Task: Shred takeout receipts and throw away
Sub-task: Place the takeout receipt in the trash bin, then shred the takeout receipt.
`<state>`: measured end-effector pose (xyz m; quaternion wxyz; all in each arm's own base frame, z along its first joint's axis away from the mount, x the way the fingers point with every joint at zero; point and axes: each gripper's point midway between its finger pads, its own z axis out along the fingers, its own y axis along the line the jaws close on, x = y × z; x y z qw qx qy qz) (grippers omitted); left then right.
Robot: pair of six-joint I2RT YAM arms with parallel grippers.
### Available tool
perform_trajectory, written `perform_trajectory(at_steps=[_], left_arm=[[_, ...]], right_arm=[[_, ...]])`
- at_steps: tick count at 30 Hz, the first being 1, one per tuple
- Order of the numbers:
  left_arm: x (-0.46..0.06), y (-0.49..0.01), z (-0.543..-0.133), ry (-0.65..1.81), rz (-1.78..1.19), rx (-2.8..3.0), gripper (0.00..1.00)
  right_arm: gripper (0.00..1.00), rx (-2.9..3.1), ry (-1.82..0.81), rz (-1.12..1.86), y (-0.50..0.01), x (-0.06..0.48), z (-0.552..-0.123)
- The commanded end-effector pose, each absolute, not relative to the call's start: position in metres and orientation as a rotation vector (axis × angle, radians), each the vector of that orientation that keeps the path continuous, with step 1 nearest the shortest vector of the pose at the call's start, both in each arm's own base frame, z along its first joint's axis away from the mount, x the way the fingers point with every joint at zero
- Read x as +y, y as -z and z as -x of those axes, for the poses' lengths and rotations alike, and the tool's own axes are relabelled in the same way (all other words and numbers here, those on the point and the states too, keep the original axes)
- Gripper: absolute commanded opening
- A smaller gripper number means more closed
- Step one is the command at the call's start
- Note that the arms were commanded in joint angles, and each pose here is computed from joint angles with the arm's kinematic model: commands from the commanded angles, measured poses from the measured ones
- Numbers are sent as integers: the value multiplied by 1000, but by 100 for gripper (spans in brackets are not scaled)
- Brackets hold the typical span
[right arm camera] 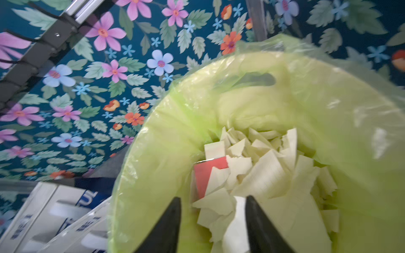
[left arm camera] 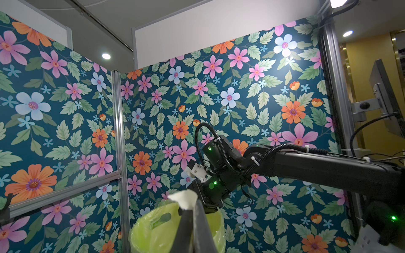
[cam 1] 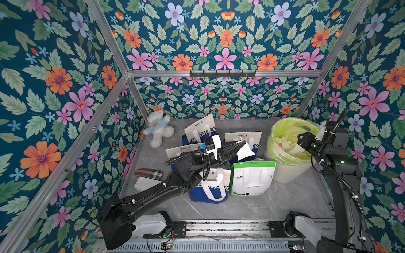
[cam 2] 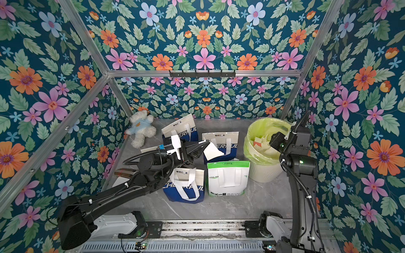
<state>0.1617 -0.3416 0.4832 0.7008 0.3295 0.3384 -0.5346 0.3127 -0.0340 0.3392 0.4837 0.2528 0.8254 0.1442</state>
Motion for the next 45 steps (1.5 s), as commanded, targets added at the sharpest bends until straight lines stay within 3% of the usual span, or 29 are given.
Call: perform_trajectory(at_steps=[1,8,10,15,26,35,41,43,45], left_arm=[[-337,-498,-157,1235,-697,688,0],[-343,-499,-166,1287,-644,703,0],[-345,-499,-169,1314,-623,707,0],[-349,-503,-171,1435,-564,673,0],[-363,-499,-175,1557,-504,672,0],[-363,-500,-175,1543,-490,686,0],[-364,-500,-176,1535,-486,688,0],[-366,-498,-177,1534,-485,693,0],[-367,-497,-179,1531,-483,703,0]], right_arm=[[74,1990,-490,-495,-357,-10,-311],[72,1761,-575,-262,-416,18,-282],[68,1665,-726,-83,-439,49,-265],[68,1492,-1234,313,-470,114,-223],[67,1526,-1384,607,-450,172,-189],[44,1582,-1409,611,-427,180,-184],[16,1593,-1429,612,-423,184,-181],[0,1598,-1432,598,-423,185,-182],[0,1604,-1429,565,-423,184,-185]])
